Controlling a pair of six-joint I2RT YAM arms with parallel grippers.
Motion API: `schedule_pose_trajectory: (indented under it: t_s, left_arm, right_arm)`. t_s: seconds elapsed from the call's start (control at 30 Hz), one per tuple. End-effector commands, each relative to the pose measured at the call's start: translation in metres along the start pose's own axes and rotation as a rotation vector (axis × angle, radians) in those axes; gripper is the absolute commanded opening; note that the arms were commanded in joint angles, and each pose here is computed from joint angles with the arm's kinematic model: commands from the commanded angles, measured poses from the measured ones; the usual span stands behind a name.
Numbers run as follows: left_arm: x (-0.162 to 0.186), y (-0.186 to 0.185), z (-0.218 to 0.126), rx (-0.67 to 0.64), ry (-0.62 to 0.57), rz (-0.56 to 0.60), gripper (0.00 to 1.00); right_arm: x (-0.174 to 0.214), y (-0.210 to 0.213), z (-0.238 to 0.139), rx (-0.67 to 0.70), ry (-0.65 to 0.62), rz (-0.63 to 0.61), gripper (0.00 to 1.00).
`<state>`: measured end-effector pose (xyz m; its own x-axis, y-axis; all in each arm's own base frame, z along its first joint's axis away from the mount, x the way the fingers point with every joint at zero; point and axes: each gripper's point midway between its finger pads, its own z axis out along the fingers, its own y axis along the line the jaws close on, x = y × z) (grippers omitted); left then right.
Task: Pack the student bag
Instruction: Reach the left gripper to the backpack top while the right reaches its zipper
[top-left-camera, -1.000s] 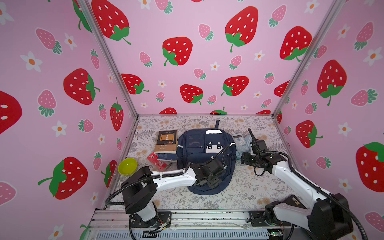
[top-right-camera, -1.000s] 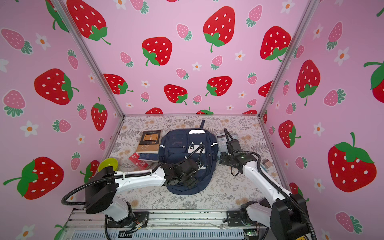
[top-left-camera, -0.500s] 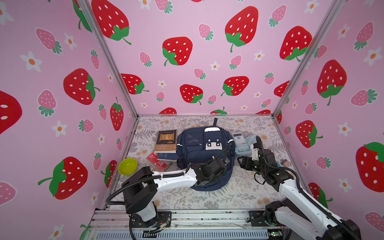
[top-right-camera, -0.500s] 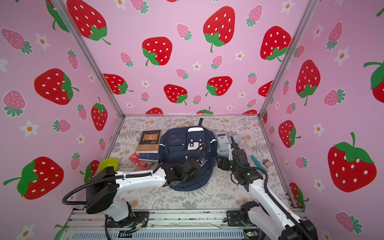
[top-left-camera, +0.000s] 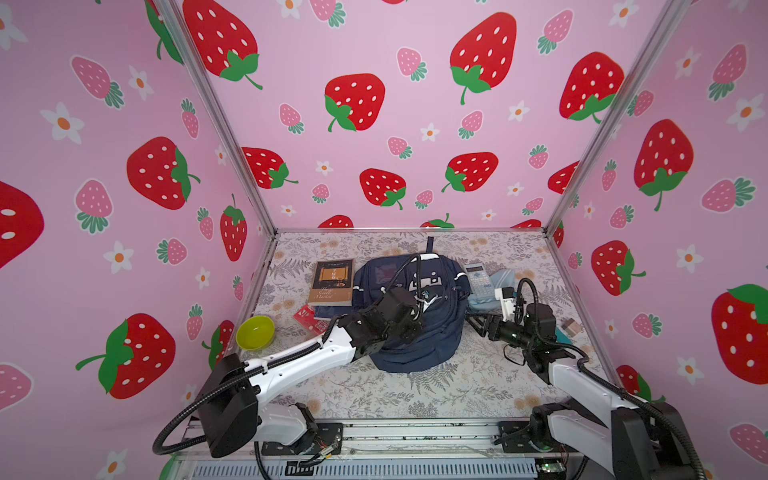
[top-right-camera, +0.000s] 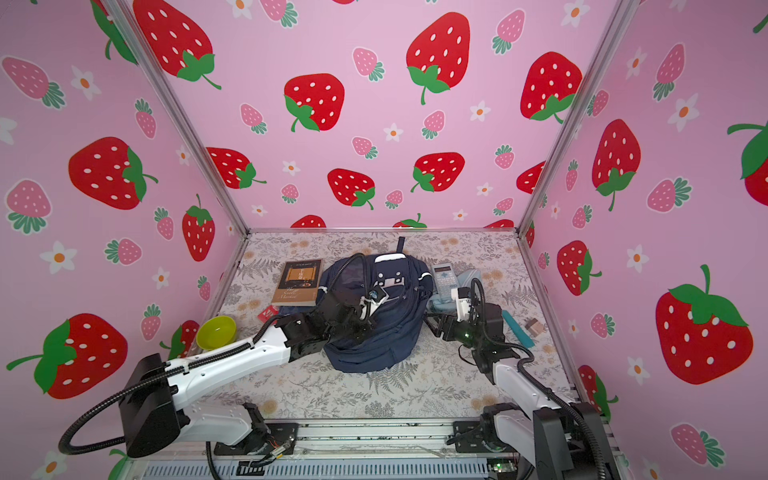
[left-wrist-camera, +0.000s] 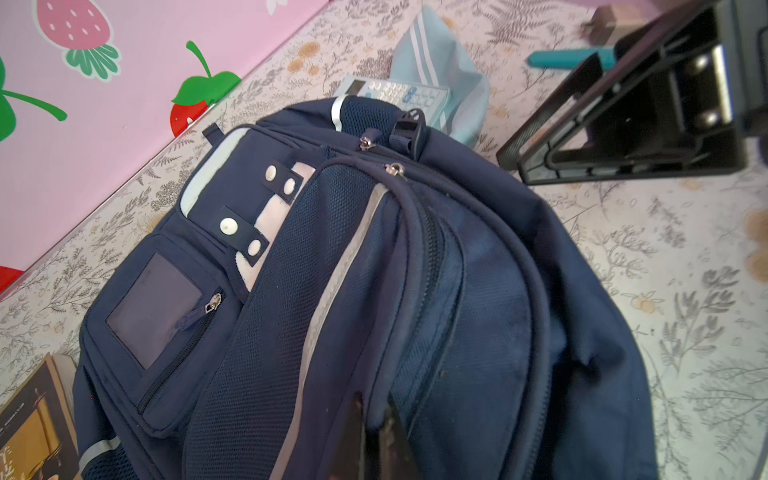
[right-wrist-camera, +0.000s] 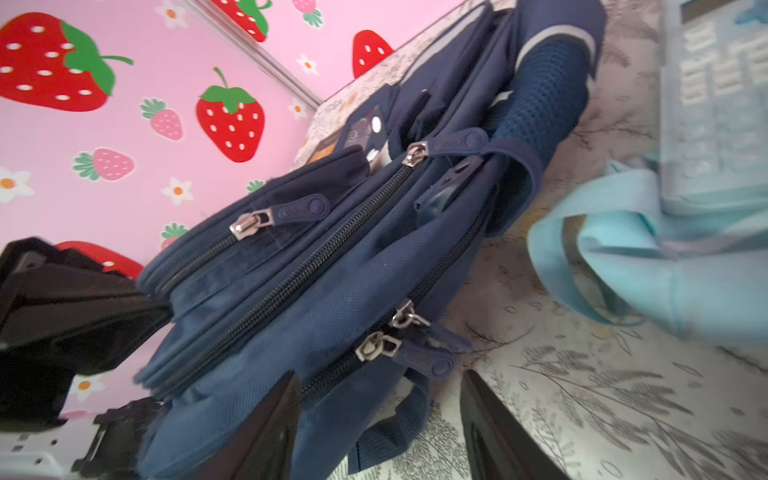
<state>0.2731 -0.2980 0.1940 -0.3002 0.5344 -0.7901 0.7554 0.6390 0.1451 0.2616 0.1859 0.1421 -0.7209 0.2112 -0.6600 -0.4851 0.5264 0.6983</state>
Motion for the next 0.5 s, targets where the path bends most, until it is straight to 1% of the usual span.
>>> schedule_pose_trajectory:
  t_s: [0.0,0.13,0.3,0.37,0.47]
  left_arm:
    - [-0.04,0.001,-0.023,0.071,-0.159,-0.041,0.0]
    - [-0.044,0.0,-0.03,0.115,-0.183,-0.052,0.0]
    - [-0.049,0.009,-0.036,0.117,-0.207,-0.084,0.0]
    - [-0.053,0.009,-0.039,0.143,-0.223,-0.098,0.0]
    - [-0.057,0.011,-0.043,0.153,-0.234,-0.112,0.0]
  right_arm:
    - [-0.004,0.023,-0.003,-0.128,-0.011,-0.044,0.61]
    - [-0.003,0.029,-0.003,-0.185,0.006,-0.038,0.55]
    - [-0.005,0.037,-0.001,-0.248,0.025,-0.029,0.51]
    - [-0.004,0.035,0.002,-0.256,0.041,-0.018,0.47]
    - [-0.003,0.032,0.005,-0.256,0.049,-0.004,0.46]
